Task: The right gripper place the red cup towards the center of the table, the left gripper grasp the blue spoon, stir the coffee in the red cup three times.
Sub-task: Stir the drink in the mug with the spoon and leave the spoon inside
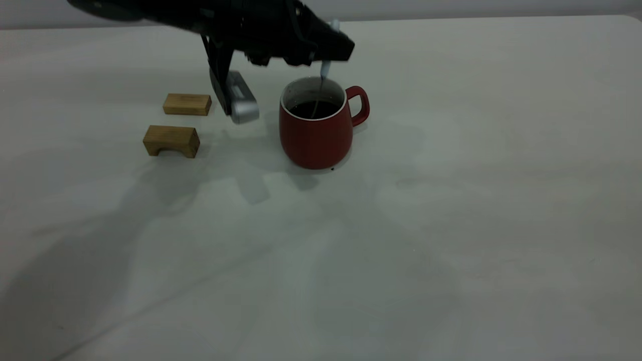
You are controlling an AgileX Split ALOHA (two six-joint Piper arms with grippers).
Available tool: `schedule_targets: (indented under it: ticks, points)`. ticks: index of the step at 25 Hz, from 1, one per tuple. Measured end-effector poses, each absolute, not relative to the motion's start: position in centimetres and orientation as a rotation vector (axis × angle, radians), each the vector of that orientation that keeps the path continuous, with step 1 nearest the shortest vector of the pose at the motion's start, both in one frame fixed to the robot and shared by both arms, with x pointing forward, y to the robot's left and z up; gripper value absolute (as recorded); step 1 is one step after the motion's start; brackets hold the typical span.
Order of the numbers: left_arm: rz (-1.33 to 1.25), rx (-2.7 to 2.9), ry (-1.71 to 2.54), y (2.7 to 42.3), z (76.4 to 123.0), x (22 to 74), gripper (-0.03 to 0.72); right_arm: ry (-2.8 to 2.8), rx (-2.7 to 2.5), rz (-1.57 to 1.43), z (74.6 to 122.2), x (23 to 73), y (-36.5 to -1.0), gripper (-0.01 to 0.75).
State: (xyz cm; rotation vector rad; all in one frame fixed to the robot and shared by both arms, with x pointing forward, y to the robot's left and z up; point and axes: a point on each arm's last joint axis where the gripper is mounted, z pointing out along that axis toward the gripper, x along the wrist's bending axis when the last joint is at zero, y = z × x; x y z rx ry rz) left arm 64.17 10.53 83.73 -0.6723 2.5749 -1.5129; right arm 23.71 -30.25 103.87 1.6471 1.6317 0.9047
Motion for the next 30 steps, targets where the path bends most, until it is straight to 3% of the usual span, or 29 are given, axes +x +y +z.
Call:
schedule_targets:
  ticks: [8, 17, 25, 30]
  points:
    - [-1.436, -0.715, 2.530, 12.3, 83.5, 65.6, 0.143, 1.632, 1.647, 0.905, 103.9, 23.7, -30.3, 0.565]
    - [-1.527, -0.500, 2.566, 8.7, 83.3, 65.8, 0.143, 1.632, 1.647, 0.905, 103.9, 23.7, -30.3, 0.565]
    - [-1.522, -0.650, 2.666, 12.2, 83.1, 66.3, 0.143, 1.631, 1.646, 0.906, 103.9, 23.7, -30.3, 0.565]
    - [-1.506, -0.655, 2.562, 12.0, 83.2, 67.1, 0.143, 1.631, 1.646, 0.906, 103.9, 23.7, -30.3, 0.565]
